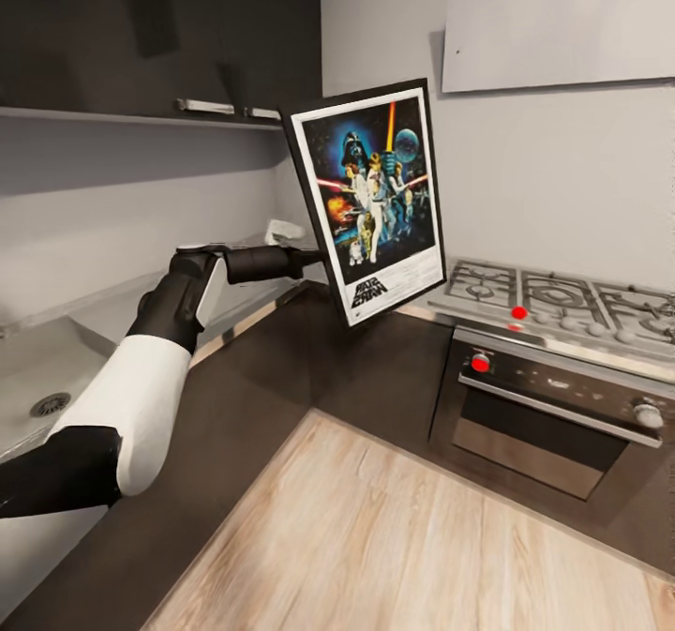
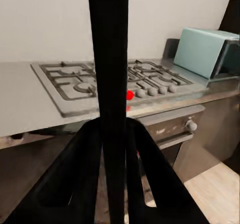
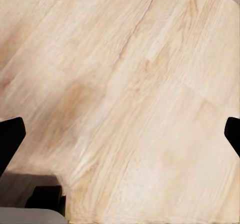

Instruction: Pick up the poster from the kitchen countertop and hang it on one of the wall nails in the kitchen.

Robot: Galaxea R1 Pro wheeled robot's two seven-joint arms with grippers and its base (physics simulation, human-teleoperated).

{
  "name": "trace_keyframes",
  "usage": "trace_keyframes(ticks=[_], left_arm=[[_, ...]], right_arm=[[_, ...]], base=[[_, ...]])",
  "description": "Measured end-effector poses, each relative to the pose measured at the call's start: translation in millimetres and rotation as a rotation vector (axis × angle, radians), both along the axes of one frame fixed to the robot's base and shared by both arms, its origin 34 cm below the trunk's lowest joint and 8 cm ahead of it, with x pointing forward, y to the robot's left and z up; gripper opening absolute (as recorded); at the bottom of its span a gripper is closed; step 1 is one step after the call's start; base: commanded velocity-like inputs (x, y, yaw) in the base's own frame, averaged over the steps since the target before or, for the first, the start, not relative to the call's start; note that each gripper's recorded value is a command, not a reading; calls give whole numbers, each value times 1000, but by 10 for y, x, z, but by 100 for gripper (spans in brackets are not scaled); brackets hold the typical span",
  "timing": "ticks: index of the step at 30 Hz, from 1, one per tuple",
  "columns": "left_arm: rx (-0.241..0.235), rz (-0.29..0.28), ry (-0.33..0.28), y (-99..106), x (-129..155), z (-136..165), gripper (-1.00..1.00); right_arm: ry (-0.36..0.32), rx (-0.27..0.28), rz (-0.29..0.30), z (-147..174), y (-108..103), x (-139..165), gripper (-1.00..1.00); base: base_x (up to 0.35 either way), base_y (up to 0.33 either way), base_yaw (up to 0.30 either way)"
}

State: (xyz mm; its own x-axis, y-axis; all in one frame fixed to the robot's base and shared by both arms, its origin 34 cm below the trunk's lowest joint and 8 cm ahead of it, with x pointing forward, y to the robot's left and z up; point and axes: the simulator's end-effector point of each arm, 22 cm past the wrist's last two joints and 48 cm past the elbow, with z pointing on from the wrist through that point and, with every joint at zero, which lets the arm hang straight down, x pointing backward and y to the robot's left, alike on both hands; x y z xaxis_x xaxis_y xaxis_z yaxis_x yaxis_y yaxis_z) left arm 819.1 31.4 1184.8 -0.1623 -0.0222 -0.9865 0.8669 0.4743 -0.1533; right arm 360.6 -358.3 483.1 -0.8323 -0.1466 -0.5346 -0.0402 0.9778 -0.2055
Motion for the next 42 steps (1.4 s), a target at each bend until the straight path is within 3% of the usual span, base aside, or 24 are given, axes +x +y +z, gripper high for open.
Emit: trace_keyframes(ticks=[5,9,12,20,23,28,38,42], left_arm=[[-10,-57,34,-60,-129,-206,-100],[-18,-86,115,-107,-273,-737,-100],[-23,-95,134,-142,-351,-993,-100],[-62,-130,231,-469,-704,-1764,-100],[-56,-73,279,-547,-744,-2138,-100],[-56,11,330,-605,-720,-2428,-100],[-55,48,404,-583,-749,-2731,-100],[-25,120,437,-500,-662,-2919,-100]], right_arm=[[-1,-3,0,5,-26,2,100],[-1,-14,0,19,-103,2,100],[-2,-15,0,20,-108,3,100],[-3,-17,-1,24,-119,5,100],[-4,-18,-1,27,-124,10,100],[-7,-18,-1,31,-125,18,100],[-8,-19,-1,32,-125,21,100],[-8,-18,-1,31,-118,21,100]], base=[[-302,0,0],[-58,0,0],[-18,0,0],[-4,0,0],[0,0,0],[0,0,0],[0,0,0],[0,0,0]])
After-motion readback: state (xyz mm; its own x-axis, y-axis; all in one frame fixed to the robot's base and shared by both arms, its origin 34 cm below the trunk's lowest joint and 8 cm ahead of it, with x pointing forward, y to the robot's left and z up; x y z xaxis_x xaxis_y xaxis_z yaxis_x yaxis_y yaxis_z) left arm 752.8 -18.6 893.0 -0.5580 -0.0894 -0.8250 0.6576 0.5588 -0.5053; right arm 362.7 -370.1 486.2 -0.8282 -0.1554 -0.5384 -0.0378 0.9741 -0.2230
